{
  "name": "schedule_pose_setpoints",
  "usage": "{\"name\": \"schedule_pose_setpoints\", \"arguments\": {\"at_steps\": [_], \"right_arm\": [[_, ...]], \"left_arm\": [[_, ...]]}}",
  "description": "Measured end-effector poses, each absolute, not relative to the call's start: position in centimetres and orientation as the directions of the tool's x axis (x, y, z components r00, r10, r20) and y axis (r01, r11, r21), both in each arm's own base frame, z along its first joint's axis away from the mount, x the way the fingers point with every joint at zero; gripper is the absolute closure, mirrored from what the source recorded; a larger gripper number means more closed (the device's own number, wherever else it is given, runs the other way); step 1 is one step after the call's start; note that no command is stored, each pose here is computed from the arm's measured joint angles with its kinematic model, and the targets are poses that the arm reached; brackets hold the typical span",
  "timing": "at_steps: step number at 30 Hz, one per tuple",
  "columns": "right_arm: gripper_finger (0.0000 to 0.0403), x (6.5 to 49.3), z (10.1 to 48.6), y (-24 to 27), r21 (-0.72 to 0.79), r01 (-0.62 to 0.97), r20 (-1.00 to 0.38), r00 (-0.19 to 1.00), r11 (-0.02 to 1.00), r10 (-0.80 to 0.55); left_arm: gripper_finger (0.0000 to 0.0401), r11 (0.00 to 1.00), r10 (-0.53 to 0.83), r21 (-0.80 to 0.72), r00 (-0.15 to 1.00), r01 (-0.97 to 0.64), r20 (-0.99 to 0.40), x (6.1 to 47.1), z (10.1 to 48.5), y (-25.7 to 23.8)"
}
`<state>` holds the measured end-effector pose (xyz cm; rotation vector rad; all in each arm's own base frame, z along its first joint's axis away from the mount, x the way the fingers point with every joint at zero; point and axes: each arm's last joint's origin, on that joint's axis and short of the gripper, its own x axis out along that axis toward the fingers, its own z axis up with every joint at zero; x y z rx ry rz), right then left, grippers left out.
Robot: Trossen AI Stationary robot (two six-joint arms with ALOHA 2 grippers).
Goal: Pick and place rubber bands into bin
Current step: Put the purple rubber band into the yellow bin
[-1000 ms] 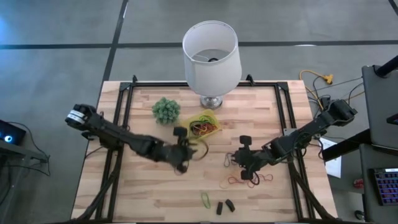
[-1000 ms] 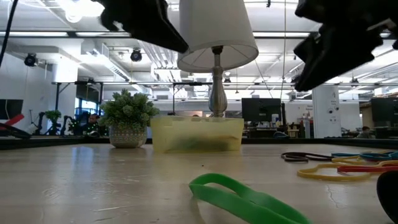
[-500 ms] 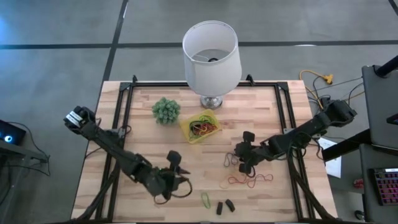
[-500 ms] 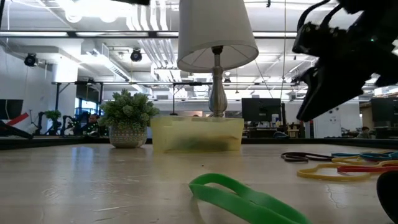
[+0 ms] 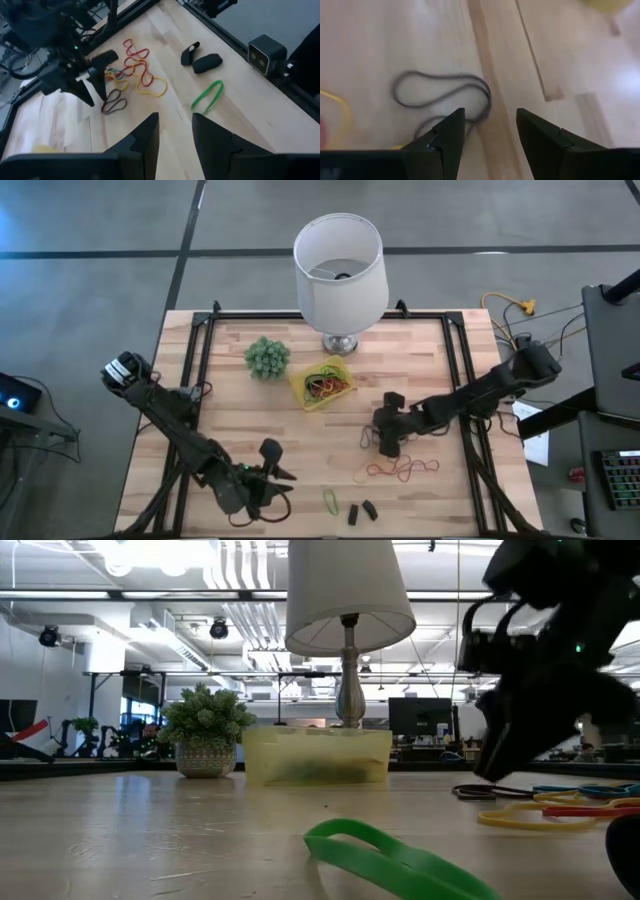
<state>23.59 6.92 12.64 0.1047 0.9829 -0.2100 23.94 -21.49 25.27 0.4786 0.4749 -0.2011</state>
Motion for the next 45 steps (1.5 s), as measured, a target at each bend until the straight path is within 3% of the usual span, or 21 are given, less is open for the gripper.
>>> {"name": "schedule_pose_setpoints", "arguments": {"at_steps": [12, 27, 38, 45], "right_arm": [[0.0243, 24.5, 10.7, 6.8, -0.018, 0.267, -0.860, 0.488, 0.964, -0.151], [0.0389, 24.3, 10.7, 7.5, 0.001, 0.191, -0.867, 0.490, 0.982, -0.094], [0.0394, 25.2, 13.9, 7.8, -0.036, 0.048, -0.790, 0.611, 0.998, -0.058], [0.0394, 26.6, 17.2, 8.2, -0.146, -0.044, -0.705, 0.705, 0.988, -0.073]], "left_arm": [[0.0300, 0.886, -0.075, 0.371, 0.877, 0.277, -0.475, 24.0, 25.5, -21.5], [0.0300, 0.899, -0.076, 0.349, 0.877, 0.266, -0.474, 24.0, 25.6, -21.5], [0.0300, 0.897, -0.073, 0.351, 0.874, 0.268, -0.480, 23.9, 25.5, -21.5], [0.0300, 0.908, -0.072, 0.331, 0.874, 0.256, -0.480, 23.9, 25.5, -21.5]]}}
